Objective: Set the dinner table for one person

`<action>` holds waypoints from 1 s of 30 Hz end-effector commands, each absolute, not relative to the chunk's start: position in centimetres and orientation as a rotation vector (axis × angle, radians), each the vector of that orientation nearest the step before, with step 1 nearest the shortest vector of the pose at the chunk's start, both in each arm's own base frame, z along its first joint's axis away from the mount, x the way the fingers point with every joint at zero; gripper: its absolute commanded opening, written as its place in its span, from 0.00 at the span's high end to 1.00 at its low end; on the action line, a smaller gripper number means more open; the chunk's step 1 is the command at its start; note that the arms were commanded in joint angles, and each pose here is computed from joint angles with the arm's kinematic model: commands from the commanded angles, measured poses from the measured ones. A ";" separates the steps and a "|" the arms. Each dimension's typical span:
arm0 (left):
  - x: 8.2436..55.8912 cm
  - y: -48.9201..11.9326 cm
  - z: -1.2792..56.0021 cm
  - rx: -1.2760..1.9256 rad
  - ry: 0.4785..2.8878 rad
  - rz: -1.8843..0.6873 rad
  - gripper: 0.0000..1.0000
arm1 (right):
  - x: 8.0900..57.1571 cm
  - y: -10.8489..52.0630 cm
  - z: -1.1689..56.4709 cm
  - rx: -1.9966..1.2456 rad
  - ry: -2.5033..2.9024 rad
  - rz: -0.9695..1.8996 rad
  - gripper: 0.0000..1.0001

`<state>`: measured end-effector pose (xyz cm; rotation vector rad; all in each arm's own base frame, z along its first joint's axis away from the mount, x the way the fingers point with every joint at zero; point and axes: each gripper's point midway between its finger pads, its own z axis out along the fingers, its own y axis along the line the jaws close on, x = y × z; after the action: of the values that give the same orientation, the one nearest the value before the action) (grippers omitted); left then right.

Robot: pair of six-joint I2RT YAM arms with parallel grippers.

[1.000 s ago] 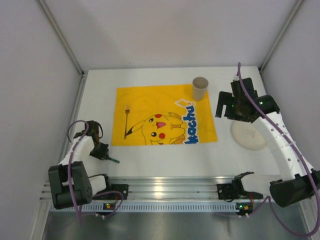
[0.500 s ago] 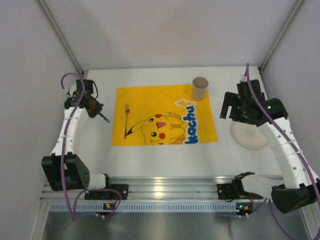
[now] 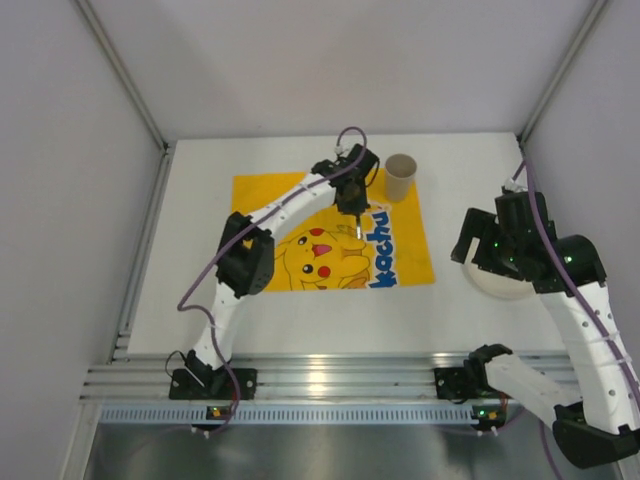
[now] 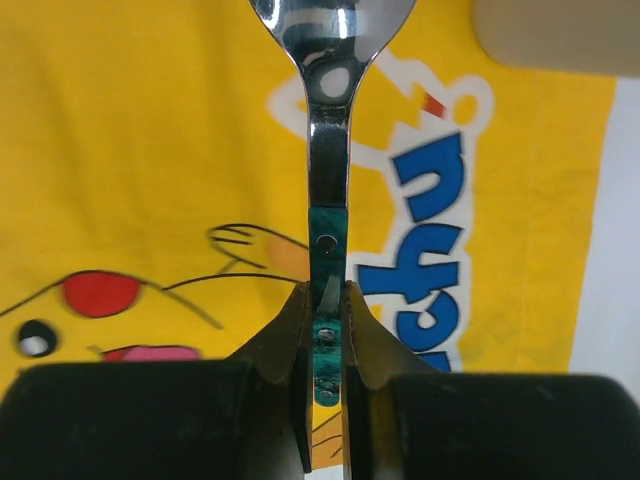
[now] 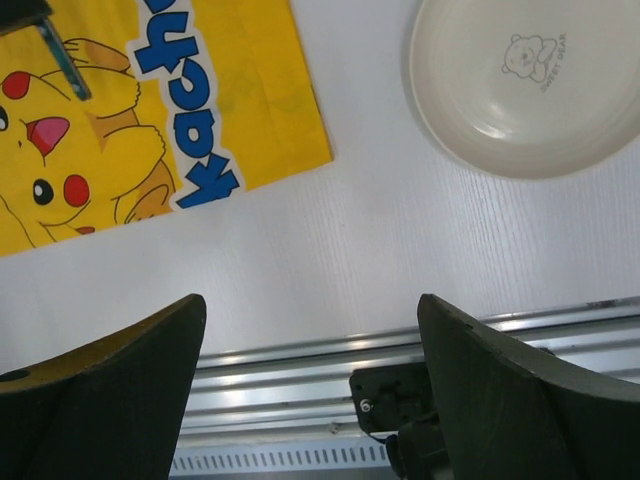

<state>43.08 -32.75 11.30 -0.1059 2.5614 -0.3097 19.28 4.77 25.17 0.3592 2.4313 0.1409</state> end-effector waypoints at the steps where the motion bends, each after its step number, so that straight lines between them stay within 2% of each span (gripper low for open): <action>1: 41.3 -37.1 12.2 -0.004 2.576 -0.356 1.00 | 17.1 3.5 24.7 0.423 2.447 0.096 0.12; 5: 39.4 -39.5 9.9 -0.007 2.623 -0.364 1.00 | 15.8 2.9 24.5 0.451 2.448 0.082 0.12; 11: 37.5 -39.4 5.9 -0.097 2.718 -0.290 1.00 | 15.4 2.8 24.4 0.460 2.449 0.078 0.12; 25: 37.1 -42.1 4.8 -0.101 2.724 -0.440 1.00 | 17.2 3.3 23.9 0.400 2.491 0.054 0.12; 28: 36.9 -42.2 4.7 -0.075 2.726 -0.442 0.70 | 17.5 3.4 23.6 0.392 2.498 0.049 0.12; 29: 36.9 -42.1 5.0 -0.072 2.721 -0.441 0.56 | 17.6 3.4 23.5 0.389 2.499 0.046 0.11; 30: 36.9 -42.1 5.4 -0.066 2.715 -0.446 0.52 | 17.6 3.3 23.0 0.392 2.510 0.033 0.11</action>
<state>36.78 -41.08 4.26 -0.0879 2.7489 -0.3844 17.69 3.69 23.47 0.3980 2.5001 0.0604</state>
